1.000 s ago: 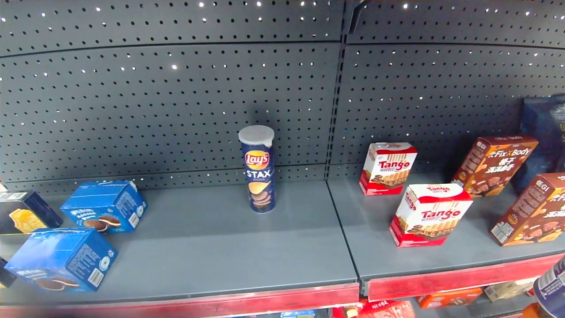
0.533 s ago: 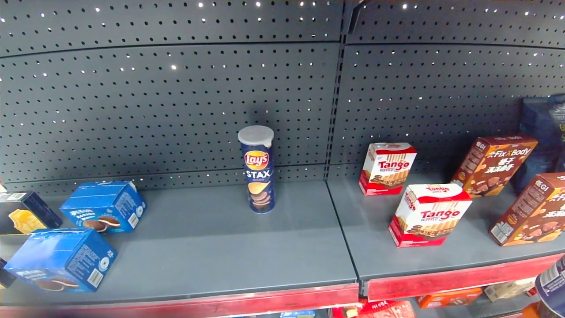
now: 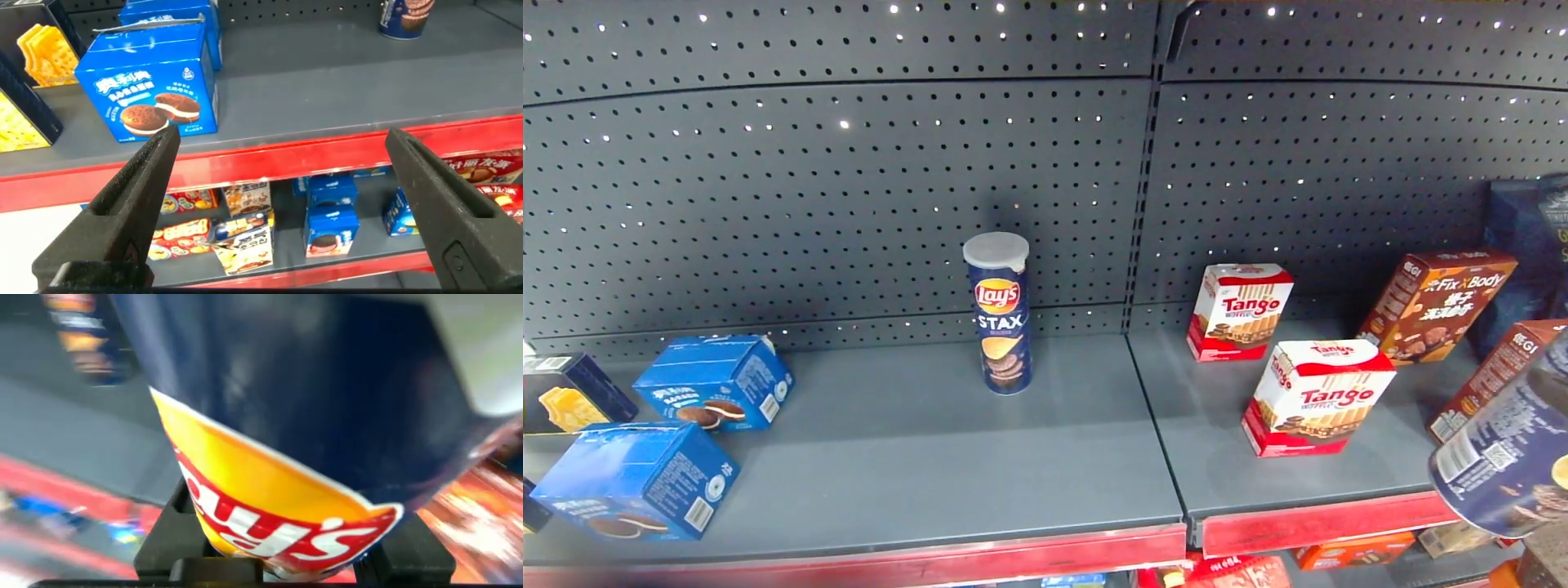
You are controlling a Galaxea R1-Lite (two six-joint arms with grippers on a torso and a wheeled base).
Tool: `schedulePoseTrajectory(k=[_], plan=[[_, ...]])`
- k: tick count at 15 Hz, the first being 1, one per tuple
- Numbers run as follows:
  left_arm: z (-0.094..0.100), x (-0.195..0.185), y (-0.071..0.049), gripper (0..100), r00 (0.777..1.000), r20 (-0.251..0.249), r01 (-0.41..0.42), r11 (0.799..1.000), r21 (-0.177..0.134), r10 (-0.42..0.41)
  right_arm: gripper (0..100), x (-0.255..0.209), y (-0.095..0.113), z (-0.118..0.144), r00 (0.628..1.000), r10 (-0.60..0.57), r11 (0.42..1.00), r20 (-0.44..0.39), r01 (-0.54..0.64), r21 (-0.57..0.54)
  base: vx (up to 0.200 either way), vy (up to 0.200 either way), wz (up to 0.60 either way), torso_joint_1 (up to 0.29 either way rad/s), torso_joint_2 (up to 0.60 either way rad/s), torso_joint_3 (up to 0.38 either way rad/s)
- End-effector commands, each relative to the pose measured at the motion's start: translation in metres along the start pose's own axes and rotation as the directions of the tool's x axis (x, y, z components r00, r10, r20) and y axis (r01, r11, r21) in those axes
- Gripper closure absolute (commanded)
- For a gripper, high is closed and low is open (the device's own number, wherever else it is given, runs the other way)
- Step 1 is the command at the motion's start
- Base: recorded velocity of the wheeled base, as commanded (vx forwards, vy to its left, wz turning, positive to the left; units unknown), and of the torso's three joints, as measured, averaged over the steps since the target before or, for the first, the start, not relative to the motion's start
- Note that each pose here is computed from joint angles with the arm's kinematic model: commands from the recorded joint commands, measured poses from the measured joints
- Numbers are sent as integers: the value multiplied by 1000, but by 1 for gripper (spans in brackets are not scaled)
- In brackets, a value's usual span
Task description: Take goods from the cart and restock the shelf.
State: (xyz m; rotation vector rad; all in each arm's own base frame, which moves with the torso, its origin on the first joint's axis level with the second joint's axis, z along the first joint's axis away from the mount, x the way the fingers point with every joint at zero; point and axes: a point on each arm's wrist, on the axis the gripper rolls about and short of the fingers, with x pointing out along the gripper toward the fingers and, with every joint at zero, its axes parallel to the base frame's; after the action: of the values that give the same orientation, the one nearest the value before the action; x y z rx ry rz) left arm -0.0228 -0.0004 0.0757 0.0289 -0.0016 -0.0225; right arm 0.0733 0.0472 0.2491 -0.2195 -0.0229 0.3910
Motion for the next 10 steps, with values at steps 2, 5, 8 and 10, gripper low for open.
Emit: schedulePoseTrajectory(k=[2, 5, 8, 10], plan=[[0, 0, 0, 0, 1000, 0, -4, 1000, -4, 4, 100, 35, 26, 11, 987, 156, 988, -38, -156, 3, 0, 0, 0, 0, 0, 0], [0, 0, 0, 0, 1000, 0, -9, 1000, -26, 9, 100, 66, 44, 8, 982, 184, 982, -32, -182, 56, 0, 0, 0, 0, 0, 0], [0, 0, 0, 0, 1000, 1, -12, 1000, -24, 12, 100, 77, 53, 6, 978, 203, 978, -40, -200, 60, 0, 0, 0, 0, 0, 0], [0, 0, 0, 0, 1000, 1, -16, 1000, -26, 16, 100, 88, 59, 3, 976, 207, 976, -64, -201, 80, 0, 0, 0, 0, 0, 0]])
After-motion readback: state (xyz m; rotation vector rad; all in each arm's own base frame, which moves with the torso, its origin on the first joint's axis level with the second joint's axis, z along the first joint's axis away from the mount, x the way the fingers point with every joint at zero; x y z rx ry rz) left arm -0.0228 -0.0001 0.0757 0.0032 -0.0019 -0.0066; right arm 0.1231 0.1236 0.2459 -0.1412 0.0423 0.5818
